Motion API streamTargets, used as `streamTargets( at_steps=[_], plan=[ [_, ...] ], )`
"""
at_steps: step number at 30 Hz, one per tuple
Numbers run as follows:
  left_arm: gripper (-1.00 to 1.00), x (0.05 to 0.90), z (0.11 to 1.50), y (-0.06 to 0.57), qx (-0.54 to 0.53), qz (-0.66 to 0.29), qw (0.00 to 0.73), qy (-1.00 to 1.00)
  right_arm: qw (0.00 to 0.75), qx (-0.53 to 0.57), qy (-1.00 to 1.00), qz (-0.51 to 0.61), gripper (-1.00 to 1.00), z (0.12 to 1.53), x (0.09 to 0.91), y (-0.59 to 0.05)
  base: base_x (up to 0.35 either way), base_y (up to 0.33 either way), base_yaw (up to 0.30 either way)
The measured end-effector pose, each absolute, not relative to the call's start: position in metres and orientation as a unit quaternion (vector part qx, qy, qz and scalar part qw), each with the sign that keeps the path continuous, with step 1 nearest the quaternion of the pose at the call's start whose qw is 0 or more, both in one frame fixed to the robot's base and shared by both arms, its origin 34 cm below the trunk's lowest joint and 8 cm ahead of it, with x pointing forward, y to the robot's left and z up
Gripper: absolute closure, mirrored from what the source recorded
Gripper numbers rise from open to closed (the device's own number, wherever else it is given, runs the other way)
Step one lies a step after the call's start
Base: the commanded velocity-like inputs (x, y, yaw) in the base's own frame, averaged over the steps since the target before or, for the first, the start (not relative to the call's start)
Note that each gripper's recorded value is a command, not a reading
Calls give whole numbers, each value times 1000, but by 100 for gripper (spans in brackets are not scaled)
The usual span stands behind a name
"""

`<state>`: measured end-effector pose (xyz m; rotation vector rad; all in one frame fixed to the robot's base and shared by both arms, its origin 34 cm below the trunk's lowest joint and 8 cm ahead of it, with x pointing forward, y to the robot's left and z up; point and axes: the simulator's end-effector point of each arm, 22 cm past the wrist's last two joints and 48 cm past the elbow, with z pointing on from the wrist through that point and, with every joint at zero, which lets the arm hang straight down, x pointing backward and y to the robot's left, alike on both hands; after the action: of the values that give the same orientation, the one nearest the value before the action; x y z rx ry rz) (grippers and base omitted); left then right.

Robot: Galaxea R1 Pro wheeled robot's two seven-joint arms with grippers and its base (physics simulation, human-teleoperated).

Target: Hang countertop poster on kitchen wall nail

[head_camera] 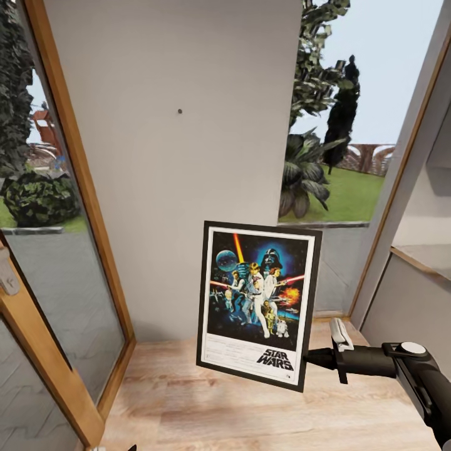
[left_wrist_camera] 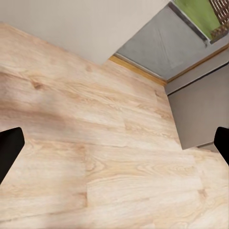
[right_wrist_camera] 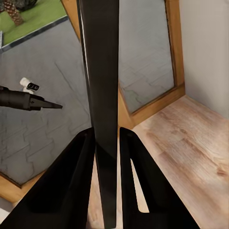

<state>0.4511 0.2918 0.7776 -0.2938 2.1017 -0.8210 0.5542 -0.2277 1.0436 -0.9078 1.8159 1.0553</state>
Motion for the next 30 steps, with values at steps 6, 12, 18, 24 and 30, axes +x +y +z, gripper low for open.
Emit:
streamTargets(
  at_steps=[6, 12, 18, 24, 30],
  plan=[
    [-100, 451, 778, 292, -117, -328, 420, 838, 416, -359, 722, 420, 100, 1045, 555, -229, 121, 7, 0],
    [-100, 451, 778, 292, -117, -327, 420, 838, 417, -359, 721, 421, 100, 1046, 555, -229, 94, 1, 0],
    [-100, 451, 778, 293, -117, -327, 420, 838, 417, -359, 721, 422, 100, 1046, 554, -228, 220, 0, 0],
    [-100, 451, 778, 293, -117, -327, 420, 838, 417, -358, 720, 423, 100, 1046, 554, -227, 327, 0, 0],
    [-100, 451, 778, 293, -117, -327, 420, 838, 417, -358, 720, 423, 100, 1046, 555, -227, 189, 0, 0]
  ],
)
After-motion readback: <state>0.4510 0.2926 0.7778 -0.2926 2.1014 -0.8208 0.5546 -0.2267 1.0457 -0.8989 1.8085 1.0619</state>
